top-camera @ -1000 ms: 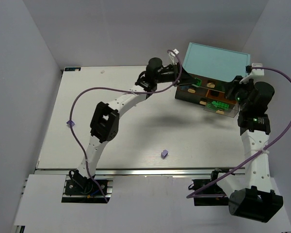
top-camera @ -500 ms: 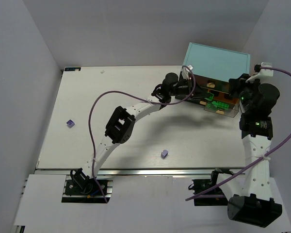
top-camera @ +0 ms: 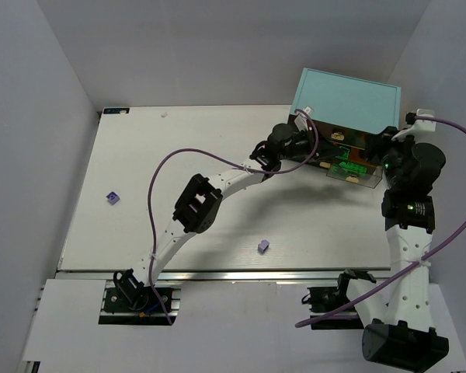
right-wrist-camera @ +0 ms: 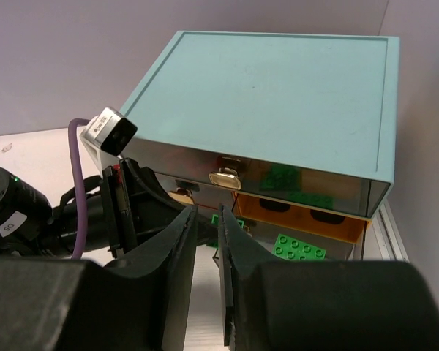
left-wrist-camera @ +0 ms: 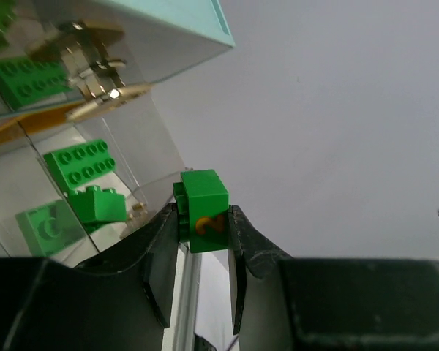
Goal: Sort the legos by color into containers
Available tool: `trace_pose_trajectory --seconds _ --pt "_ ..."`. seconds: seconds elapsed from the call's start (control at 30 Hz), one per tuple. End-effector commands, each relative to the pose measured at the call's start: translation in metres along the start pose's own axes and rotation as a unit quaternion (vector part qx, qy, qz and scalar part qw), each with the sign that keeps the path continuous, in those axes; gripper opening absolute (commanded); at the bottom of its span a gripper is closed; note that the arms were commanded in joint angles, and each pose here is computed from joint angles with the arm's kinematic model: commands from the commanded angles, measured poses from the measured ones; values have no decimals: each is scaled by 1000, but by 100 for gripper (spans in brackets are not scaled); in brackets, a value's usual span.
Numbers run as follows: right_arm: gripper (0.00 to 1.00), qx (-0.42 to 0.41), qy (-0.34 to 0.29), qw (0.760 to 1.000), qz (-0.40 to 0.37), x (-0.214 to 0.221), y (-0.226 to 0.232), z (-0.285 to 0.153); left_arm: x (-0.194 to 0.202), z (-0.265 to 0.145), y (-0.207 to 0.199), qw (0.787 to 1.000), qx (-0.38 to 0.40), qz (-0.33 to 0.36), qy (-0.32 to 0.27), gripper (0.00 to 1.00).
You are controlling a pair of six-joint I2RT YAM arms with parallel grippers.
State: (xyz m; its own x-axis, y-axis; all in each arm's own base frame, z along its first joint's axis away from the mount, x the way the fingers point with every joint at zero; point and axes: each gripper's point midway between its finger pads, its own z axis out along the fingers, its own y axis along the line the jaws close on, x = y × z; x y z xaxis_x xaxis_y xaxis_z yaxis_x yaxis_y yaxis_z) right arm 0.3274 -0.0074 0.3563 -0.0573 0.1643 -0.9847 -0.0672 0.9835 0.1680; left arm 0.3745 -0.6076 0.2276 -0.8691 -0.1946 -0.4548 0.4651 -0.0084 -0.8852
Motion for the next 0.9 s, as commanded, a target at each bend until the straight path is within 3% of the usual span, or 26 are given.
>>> trace_pose_trajectory --seconds 0.0,0.57,0.63,0.73,0.77,0.87 --pt "24 0 -16 1000 4 -7 1 -6 -13 8 -1 999 -21 15 -39 6" --pt "23 2 -18 1000 8 -3 1 -10 -21 7 17 983 -132 94 -83 10" --pt "23 2 -18 1000 8 -3 1 -10 -20 6 19 982 -137 97 -80 16" --pt "24 0 -17 1000 8 -2 2 -10 -16 5 23 982 -142 98 -72 38" --pt "23 -1 -17 1000 8 -2 2 -10 -16 5 21 983 -140 99 -72 53" --pt "23 -5 -14 1000 7 0 3 -10 -19 6 15 983 -132 102 -75 62"
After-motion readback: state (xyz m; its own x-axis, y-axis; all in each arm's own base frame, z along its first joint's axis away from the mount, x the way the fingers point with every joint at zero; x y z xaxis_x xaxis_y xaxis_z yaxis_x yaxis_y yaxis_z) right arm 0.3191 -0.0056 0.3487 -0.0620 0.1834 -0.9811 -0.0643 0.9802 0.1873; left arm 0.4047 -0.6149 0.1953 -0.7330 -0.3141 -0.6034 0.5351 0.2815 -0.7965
